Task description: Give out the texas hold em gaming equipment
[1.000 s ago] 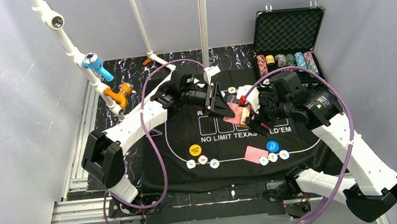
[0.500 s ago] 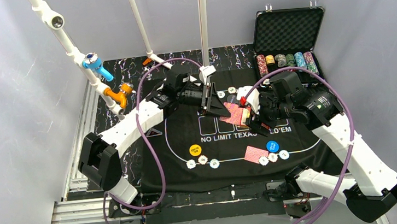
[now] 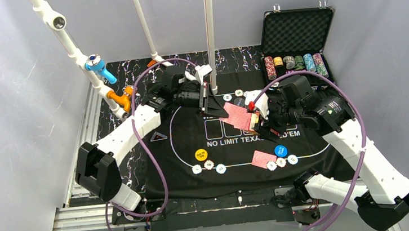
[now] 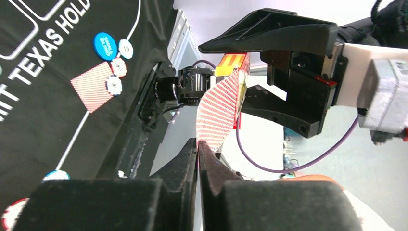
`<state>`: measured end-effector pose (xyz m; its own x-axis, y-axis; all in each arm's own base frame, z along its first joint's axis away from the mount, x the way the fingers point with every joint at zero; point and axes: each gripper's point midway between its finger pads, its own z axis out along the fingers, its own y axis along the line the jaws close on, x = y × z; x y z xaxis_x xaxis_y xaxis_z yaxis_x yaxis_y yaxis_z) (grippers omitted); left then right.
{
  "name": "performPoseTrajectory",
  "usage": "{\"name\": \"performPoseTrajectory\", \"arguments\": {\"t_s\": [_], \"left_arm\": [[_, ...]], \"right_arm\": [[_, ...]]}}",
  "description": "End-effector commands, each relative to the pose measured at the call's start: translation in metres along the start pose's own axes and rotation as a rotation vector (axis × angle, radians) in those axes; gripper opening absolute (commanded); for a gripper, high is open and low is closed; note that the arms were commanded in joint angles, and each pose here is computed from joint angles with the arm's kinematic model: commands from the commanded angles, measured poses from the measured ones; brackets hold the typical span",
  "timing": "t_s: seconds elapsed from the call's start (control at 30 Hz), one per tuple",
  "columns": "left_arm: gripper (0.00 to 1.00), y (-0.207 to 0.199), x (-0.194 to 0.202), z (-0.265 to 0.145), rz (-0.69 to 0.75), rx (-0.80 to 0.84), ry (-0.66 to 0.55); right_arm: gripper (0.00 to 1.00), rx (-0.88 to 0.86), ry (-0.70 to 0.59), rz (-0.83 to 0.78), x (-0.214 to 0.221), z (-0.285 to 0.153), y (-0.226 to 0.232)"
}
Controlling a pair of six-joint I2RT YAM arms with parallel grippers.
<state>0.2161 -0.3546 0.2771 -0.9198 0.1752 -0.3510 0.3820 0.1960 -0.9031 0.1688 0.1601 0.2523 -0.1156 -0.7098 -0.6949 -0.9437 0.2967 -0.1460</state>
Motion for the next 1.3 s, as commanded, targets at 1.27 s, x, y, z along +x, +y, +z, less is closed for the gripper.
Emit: {"name": "performPoseTrajectory", "arguments": {"t_s": [1.27], "left_arm": [[0.00,0.227,0.058,-0.124,0.348,-0.516,0.571]], "right_arm": [[0.01,0.000,-0.034,-0.002,-0.006,-0.005,0.003]]}}
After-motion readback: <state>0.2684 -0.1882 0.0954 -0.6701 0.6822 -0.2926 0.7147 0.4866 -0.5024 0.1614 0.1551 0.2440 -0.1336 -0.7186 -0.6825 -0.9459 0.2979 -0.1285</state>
